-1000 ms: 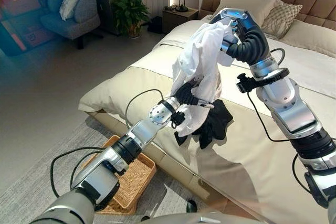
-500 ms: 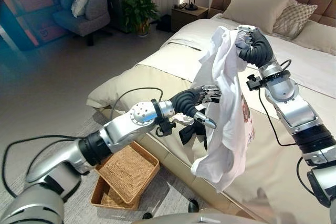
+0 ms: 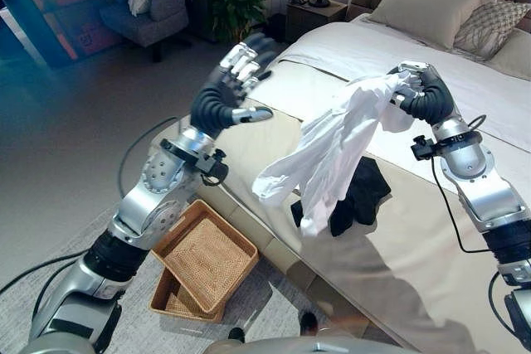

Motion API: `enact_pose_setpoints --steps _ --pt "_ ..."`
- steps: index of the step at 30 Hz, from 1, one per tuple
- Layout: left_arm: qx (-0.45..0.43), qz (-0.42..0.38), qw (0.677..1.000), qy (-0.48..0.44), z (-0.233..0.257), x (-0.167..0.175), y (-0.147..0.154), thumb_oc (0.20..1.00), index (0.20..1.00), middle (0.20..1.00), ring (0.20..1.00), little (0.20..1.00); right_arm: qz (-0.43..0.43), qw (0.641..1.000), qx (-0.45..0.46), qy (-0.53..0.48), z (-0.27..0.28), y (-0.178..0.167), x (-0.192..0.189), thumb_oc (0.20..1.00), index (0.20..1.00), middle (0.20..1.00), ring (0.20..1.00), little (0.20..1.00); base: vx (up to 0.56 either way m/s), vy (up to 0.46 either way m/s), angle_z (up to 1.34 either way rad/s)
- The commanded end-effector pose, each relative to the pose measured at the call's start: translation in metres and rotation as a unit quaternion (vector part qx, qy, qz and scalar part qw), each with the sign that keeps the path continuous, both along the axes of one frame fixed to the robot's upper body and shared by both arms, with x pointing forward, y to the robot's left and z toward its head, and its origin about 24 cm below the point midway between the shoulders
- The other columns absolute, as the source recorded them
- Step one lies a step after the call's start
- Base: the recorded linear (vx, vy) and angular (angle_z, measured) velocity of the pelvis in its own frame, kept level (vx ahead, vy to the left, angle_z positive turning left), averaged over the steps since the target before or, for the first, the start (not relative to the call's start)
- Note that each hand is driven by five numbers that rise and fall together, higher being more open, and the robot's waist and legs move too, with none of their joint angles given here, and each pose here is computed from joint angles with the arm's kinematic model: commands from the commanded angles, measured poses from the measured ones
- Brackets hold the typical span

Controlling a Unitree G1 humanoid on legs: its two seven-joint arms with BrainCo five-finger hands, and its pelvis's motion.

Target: Pick up clothes into the bucket

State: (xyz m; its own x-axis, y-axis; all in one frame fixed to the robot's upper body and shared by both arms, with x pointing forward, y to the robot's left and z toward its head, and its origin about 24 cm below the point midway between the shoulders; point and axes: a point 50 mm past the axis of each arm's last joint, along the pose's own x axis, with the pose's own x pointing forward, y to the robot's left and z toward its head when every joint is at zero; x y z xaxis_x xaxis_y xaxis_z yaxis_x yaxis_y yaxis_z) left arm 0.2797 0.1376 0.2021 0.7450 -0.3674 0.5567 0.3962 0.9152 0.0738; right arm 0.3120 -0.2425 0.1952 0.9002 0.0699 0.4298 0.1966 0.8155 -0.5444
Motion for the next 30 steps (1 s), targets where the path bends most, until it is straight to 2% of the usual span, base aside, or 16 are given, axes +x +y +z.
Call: enact_pose_setpoints --steps 1,4,8,16,19,24,27,29,30 --pt "0.043 0.052 0.996 -0.057 0.005 0.001 -0.001 1.000 1.000 1.000 1.000 1.000 0.010 0.992 0.023 -0.127 0.050 0.007 -0.008 0.200 0.200 0.200 0.200 0.200 -0.03 -0.003 0.01" --pt "0.038 0.097 0.992 -0.068 0.001 -0.001 0.004 1.000 1.000 1.000 1.000 1.000 0.014 0.989 0.035 -0.141 0.051 0.010 -0.011 0.200 0.200 0.200 0.200 0.200 0.01 -0.004 0.00" --pt "0.047 0.119 0.990 -0.066 -0.005 0.000 0.005 1.000 1.000 1.000 1.000 1.000 0.022 0.986 0.053 -0.153 0.053 0.015 -0.011 0.200 0.200 0.200 0.200 0.200 0.00 0.000 0.00" --pt "0.108 0.118 0.986 -0.040 -0.017 0.016 -0.002 1.000 1.000 1.000 1.000 1.000 0.060 0.978 0.073 -0.187 0.069 0.030 -0.013 0.200 0.200 0.200 0.200 0.200 0.00 0.001 -0.02" --pt "0.123 0.090 0.988 -0.028 -0.019 0.023 -0.010 1.000 1.000 1.000 1.000 1.000 0.079 0.975 0.068 -0.194 0.077 0.036 -0.014 0.200 0.200 0.200 0.200 0.200 0.00 0.002 -0.04" --pt "0.137 -0.006 0.991 0.000 -0.017 0.030 -0.030 1.000 1.000 1.000 1.000 1.000 0.118 0.972 0.058 -0.197 0.085 0.045 -0.018 0.200 0.200 0.200 0.200 0.200 0.00 0.000 0.00" --pt "0.141 -0.070 0.987 0.026 -0.016 0.031 -0.042 1.000 1.000 1.000 1.000 1.000 0.146 0.969 0.053 -0.193 0.088 0.051 -0.022 0.200 0.200 0.200 0.200 0.200 0.00 0.000 0.00" --pt "0.175 -0.113 0.978 0.027 -0.011 0.031 -0.051 1.000 1.000 1.000 1.000 1.000 0.178 0.964 0.044 -0.193 0.091 0.060 -0.027 0.200 0.200 0.200 0.200 0.200 0.00 0.000 0.00" --pt "0.176 -0.113 0.978 0.026 -0.010 0.031 -0.051 1.000 1.000 1.000 1.000 1.000 0.178 0.964 0.044 -0.194 0.091 0.060 -0.028 0.200 0.200 0.200 0.200 0.200 0.00 0.000 0.00"
